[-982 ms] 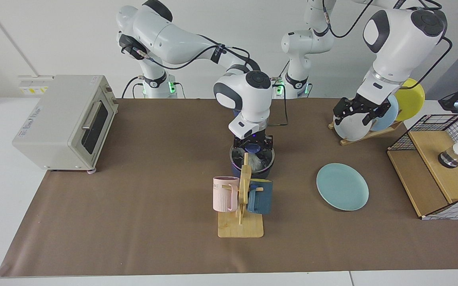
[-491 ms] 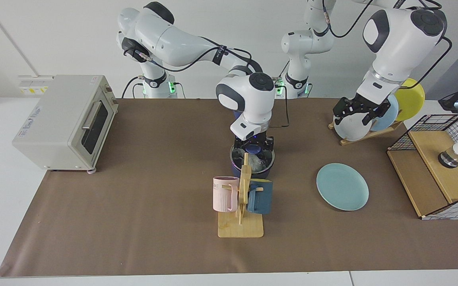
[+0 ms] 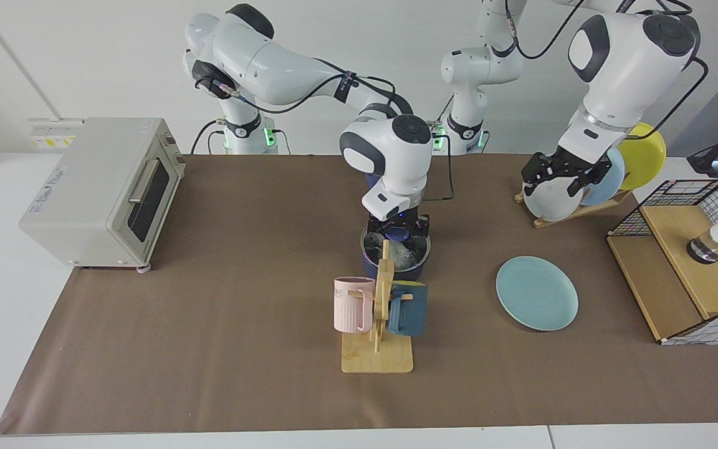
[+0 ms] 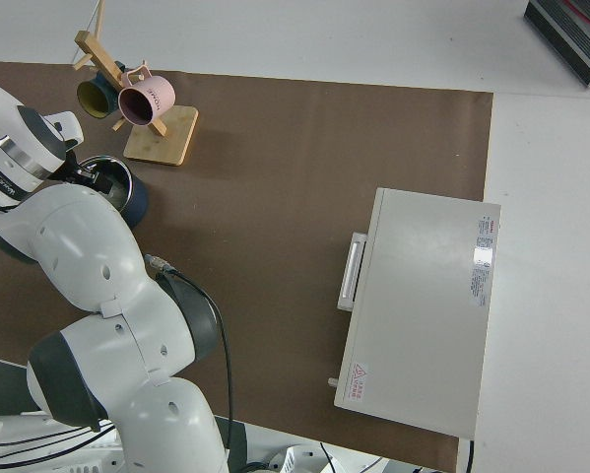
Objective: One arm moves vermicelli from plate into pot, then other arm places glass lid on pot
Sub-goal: 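Carry the glass lid with the right gripper over the saucepan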
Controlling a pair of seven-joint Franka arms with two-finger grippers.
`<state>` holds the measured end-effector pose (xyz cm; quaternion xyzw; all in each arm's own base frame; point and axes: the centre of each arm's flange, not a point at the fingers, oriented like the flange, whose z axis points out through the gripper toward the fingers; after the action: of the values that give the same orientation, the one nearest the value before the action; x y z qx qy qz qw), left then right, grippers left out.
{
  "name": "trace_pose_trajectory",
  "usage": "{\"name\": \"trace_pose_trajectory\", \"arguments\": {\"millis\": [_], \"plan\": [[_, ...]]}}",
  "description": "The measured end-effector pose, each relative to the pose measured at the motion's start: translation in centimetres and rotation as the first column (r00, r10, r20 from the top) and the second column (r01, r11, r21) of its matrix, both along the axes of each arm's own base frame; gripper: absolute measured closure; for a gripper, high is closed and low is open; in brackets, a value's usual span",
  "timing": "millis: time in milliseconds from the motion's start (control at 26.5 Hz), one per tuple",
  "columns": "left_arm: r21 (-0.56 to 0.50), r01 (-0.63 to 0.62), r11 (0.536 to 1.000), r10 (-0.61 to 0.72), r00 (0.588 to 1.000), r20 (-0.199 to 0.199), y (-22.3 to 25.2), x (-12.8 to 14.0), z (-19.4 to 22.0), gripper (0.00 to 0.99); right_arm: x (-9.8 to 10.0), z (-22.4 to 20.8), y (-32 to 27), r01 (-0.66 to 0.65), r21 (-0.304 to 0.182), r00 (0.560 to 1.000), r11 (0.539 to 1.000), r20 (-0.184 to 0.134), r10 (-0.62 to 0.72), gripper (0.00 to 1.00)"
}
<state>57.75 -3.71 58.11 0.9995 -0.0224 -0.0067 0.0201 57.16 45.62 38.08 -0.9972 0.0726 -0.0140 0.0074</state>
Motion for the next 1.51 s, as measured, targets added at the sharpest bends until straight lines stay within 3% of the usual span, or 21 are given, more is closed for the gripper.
{"name": "trace_pose_trajectory", "arguments": {"millis": [907, 1020, 1058, 1133, 1171, 1284, 1511], "plan": [[0.001, -0.002, 1.0, 0.002, 1.0, 0.015, 0.1, -0.3, 0.8, 0.0, 0.3, -0.2, -0.1, 0.001, -0.002, 1.0, 1.0, -0.009, -0.001, 0.56], [0.001, -0.002, 1.0, 0.002, 1.0, 0.015, 0.1, -0.3, 0.9, 0.0, 0.4, -0.5, -0.2, 0.0, -0.002, 1.0, 1.0, -0.013, 0.0, 0.42], [0.001, -0.002, 1.0, 0.002, 1.0, 0.015, 0.1, -0.4, 0.9, 0.0, 0.5, -0.6, -0.3, 0.001, -0.003, 1.0, 1.0, -0.015, -0.001, 0.32], [0.001, -0.002, 1.0, 0.002, 1.0, 0.016, 0.1, -0.4, 0.9, 0.0, 0.6, -0.7, -0.5, 0.003, -0.003, 1.0, 1.0, -0.015, -0.003, 0.24], [0.001, -0.002, 1.0, 0.002, 1.0, 0.016, 0.1, -0.4, 0.9, 0.0, 0.7, -0.7, -0.6, 0.004, -0.003, 1.0, 1.0, -0.015, -0.004, 0.15], [0.001, -0.002, 1.0, 0.002, 1.0, 0.018, 0.1, -0.4, 1.0, 0.0, 0.9, -0.6, -0.8, 0.004, -0.001, 1.0, 1.0, -0.014, -0.004, 0.02], [0.001, -0.002, 1.0, 0.002, 1.0, 0.022, 0.1, -0.5, 1.2, 0.0, 0.6, -0.1, -0.3, -0.011, 0.01, 1.0, 1.0, -0.013, 0.011, 0.0]]}}
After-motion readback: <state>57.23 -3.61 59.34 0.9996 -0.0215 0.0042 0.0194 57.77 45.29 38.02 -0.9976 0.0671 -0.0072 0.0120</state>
